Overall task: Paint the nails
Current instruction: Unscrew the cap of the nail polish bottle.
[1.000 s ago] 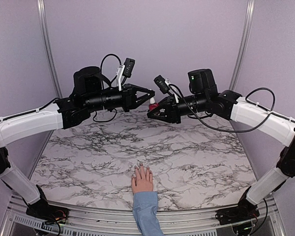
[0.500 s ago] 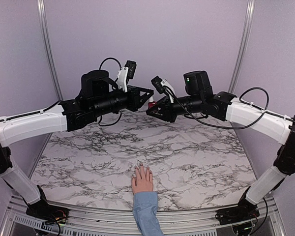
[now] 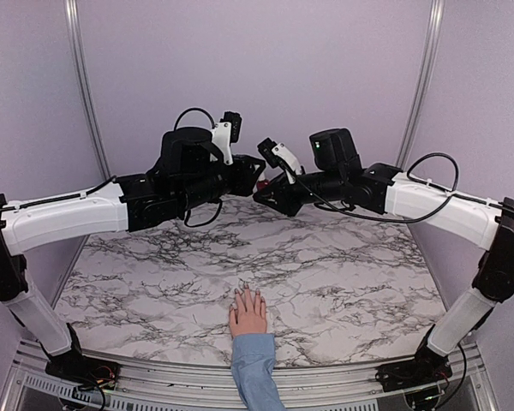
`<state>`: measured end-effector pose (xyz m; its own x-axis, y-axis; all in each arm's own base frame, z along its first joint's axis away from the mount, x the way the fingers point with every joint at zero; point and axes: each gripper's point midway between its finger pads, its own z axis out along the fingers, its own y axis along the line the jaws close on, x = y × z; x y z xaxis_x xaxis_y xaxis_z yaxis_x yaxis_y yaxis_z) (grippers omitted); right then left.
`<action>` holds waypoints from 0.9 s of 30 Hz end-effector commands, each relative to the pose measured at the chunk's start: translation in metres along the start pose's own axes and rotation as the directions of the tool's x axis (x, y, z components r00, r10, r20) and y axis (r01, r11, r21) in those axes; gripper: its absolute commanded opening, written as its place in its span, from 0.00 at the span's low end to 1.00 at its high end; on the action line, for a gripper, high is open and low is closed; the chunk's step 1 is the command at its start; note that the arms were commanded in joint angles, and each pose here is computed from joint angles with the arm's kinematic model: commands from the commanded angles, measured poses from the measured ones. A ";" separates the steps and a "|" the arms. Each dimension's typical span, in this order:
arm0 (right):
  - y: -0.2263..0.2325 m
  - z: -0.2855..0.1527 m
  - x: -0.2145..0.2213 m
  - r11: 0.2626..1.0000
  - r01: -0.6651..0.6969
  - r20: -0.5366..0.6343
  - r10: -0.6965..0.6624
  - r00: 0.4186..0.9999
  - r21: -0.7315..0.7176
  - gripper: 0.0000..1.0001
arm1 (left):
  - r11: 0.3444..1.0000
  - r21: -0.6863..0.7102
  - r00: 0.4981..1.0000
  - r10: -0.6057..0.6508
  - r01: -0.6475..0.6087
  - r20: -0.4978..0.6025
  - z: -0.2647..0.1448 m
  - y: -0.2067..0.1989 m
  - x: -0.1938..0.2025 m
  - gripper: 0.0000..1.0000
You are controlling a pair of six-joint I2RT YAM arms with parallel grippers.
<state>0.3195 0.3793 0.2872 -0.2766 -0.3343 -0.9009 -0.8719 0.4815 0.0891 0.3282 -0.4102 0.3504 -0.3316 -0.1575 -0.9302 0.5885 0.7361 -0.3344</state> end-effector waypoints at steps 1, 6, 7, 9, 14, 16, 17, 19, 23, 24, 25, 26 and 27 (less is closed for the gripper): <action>-0.013 -0.012 -0.029 0.997 -0.030 0.080 0.025 0.997 0.066 0.00 | 0.998 -0.066 1.000 0.025 -0.025 0.007 -0.007 0.008 -0.011 0.03; -0.008 -0.018 -0.031 0.999 -0.025 0.097 0.021 0.995 0.032 0.00 | 0.997 -0.034 0.997 0.071 -0.070 0.022 -0.023 0.009 -0.025 0.23; -0.007 -0.020 -0.031 0.999 -0.024 0.100 0.021 0.995 0.027 0.00 | 0.997 -0.022 0.997 0.073 -0.072 0.026 -0.027 0.010 -0.028 0.27; -0.002 -0.023 -0.032 1.000 -0.021 0.104 0.021 0.994 -0.002 0.00 | 0.997 0.014 0.997 0.077 -0.078 0.032 -0.035 0.010 -0.032 0.38; 0.024 -0.035 -0.036 0.988 0.012 0.144 0.011 0.990 -0.155 0.00 | 0.967 0.238 0.995 0.079 -0.091 0.057 -0.060 -0.003 -0.035 0.60; 0.043 -0.043 -0.038 0.965 0.040 0.160 0.002 0.987 -0.259 0.00 | 0.933 0.341 0.993 0.106 -0.115 0.044 -0.069 -0.011 -0.032 0.62; 0.051 -0.047 -0.039 0.952 0.058 0.172 -0.005 0.985 -0.300 0.00 | 0.909 0.396 0.991 0.125 -0.131 0.041 -0.074 -0.019 -0.031 0.63; 0.065 -0.056 -0.044 0.924 0.087 0.198 -0.013 0.980 -0.371 0.00 | 0.857 0.489 0.986 0.165 -0.163 0.039 -0.085 -0.032 -0.028 0.65; 0.088 -0.077 -0.055 0.867 0.147 0.251 -0.026 0.968 -0.475 0.00 | 0.771 0.604 0.976 0.208 -0.204 0.064 -0.101 -0.053 -0.028 0.64; 0.093 -0.081 -0.057 0.853 0.159 0.259 -0.029 0.965 -0.498 0.00 | 0.746 0.632 0.974 0.214 -0.210 0.072 -0.105 -0.059 -0.028 0.64; 0.097 -0.084 -0.058 0.839 0.166 0.261 -0.030 0.965 -0.519 0.00 | 0.723 0.657 0.973 0.217 -0.213 0.078 -0.108 -0.064 -0.030 0.63; 0.102 -0.087 -0.058 0.823 0.172 0.260 -0.031 0.965 -0.542 0.00 | 0.698 0.683 0.973 0.217 -0.214 0.084 -0.111 -0.069 -0.031 0.63; 0.105 -0.088 -0.058 0.810 0.174 0.257 -0.029 0.966 -0.560 0.00 | 0.677 0.705 0.973 0.214 -0.212 0.087 -0.113 -0.074 -0.032 0.63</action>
<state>0.2389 0.3810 0.3516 -0.1932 -0.1896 -0.9627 -0.9811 0.0479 0.1875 0.2484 -0.3803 0.3900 -0.2237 -0.0193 -0.9745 0.9336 0.2828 -0.2199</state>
